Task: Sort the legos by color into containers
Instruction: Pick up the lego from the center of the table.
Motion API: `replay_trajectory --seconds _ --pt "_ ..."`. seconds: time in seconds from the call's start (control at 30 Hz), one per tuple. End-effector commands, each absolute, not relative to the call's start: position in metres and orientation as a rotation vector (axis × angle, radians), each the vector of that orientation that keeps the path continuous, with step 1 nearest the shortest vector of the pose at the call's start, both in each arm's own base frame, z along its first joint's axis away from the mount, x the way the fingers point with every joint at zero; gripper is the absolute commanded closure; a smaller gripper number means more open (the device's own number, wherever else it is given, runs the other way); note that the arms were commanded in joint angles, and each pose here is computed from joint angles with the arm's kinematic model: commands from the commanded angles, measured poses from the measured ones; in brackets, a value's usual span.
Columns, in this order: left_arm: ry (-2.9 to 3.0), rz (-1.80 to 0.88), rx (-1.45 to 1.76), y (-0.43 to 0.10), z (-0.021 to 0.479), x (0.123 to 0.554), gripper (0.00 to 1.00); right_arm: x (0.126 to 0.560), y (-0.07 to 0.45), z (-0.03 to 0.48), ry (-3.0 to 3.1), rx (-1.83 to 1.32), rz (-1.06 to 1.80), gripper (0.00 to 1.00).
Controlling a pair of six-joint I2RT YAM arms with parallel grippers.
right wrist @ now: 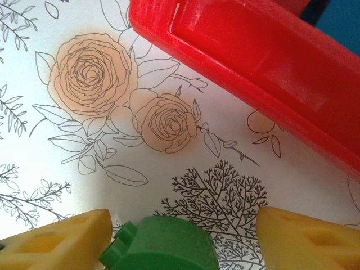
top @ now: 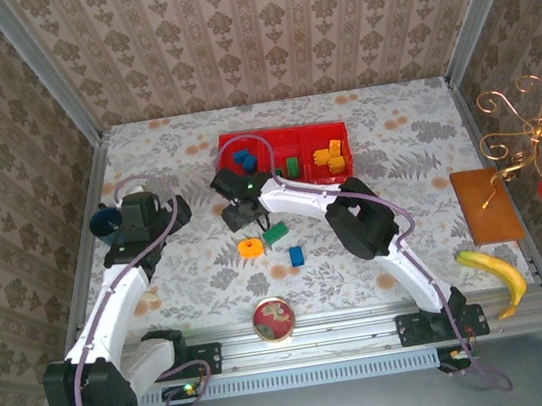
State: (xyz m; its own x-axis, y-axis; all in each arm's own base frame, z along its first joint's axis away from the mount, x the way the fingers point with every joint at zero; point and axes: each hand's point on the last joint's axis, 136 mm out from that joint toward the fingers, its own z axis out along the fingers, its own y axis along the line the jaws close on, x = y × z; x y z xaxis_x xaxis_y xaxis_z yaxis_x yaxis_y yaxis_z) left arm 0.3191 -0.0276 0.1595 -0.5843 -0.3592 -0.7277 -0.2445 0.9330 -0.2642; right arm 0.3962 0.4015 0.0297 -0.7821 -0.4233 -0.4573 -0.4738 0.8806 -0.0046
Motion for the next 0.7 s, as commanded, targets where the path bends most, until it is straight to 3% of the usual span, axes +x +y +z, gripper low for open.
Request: replay_trajectory --seconds 0.0,0.33,0.67 --pt "2.206 -0.187 -0.453 -0.026 0.160 0.321 0.00 0.392 0.396 0.022 2.631 -0.675 0.126 0.36" --pt "2.206 -0.195 -0.457 -0.026 0.159 0.321 0.00 0.365 0.413 0.032 2.634 -0.780 0.299 0.39" --pt "2.209 -0.213 -0.467 -0.028 0.158 0.322 0.00 0.357 0.418 0.032 2.625 -0.833 0.290 0.42"
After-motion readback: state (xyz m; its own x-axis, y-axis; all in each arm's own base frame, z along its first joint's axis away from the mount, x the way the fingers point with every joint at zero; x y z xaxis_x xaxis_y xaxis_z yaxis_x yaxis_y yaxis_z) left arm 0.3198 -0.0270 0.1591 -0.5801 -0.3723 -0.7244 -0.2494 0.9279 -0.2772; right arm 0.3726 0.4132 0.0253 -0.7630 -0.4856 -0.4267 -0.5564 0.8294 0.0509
